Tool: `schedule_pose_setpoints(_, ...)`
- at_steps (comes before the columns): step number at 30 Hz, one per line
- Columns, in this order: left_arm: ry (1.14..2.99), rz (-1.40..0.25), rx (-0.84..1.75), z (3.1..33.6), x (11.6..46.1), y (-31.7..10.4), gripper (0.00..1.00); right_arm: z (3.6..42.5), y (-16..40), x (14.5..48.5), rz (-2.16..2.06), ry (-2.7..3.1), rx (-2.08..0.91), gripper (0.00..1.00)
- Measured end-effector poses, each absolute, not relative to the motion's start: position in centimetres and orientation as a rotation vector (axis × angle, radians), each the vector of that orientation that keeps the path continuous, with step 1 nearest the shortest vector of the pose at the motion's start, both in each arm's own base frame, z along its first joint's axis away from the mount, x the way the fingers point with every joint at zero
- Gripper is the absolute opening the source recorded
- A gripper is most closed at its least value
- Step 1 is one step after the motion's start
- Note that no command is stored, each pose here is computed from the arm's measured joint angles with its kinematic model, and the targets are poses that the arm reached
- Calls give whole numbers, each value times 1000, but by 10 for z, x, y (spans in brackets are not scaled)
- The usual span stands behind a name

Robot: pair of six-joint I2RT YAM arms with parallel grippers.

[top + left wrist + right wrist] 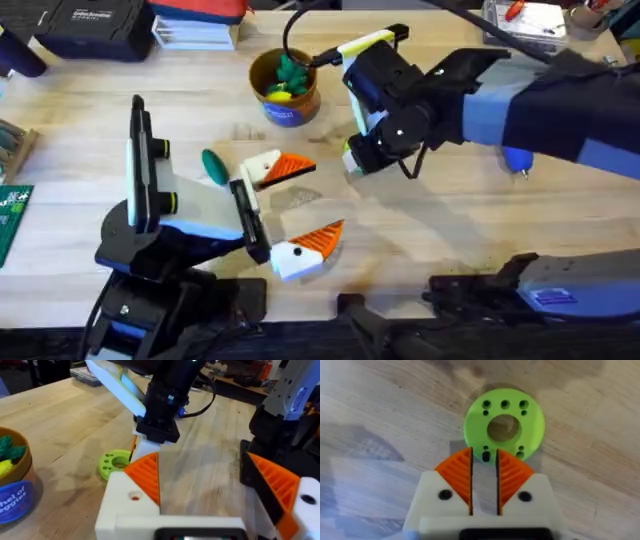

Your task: Pick up the gripper from the table and insert it into the empty holder that is missing its gripper. Then pick up a screw, insert it into the mounting hole, and use the screwdriver to tighten it. Finally, clean up the table by picking up the vegetable and placing it into the bucket.

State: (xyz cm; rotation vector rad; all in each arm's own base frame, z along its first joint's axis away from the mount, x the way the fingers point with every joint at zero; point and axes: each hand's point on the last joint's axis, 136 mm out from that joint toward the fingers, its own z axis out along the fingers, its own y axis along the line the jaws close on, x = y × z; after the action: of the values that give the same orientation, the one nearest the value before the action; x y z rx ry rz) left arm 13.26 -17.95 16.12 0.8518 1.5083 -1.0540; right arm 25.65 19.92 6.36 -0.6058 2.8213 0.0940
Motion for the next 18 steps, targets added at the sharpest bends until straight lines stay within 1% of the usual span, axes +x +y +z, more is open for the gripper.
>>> schedule_pose_setpoints(6, 1508, -1054, 852, 161, 133, -180, 985, 56, 198, 255, 77, 2844, -612, 235)
schedule_pose_setpoints(7, 1508, -1054, 852, 161, 133, -180, 985, 55, 198, 255, 74, 2845, -614, 212)
schedule_pose_setpoints(10, 1509, -1054, 852, 161, 133, -180, 985, 55, 197, 257, 59, 2841, -610, 32)
schedule_pose_setpoints(11, 1508, -1054, 852, 161, 133, -180, 985, 56, 197, 258, 56, 2838, -607, 13)
schedule_pose_setpoints(18, 1508, -1054, 852, 161, 133, -180, 985, 55, 197, 259, 49, 2838, -608, 8)
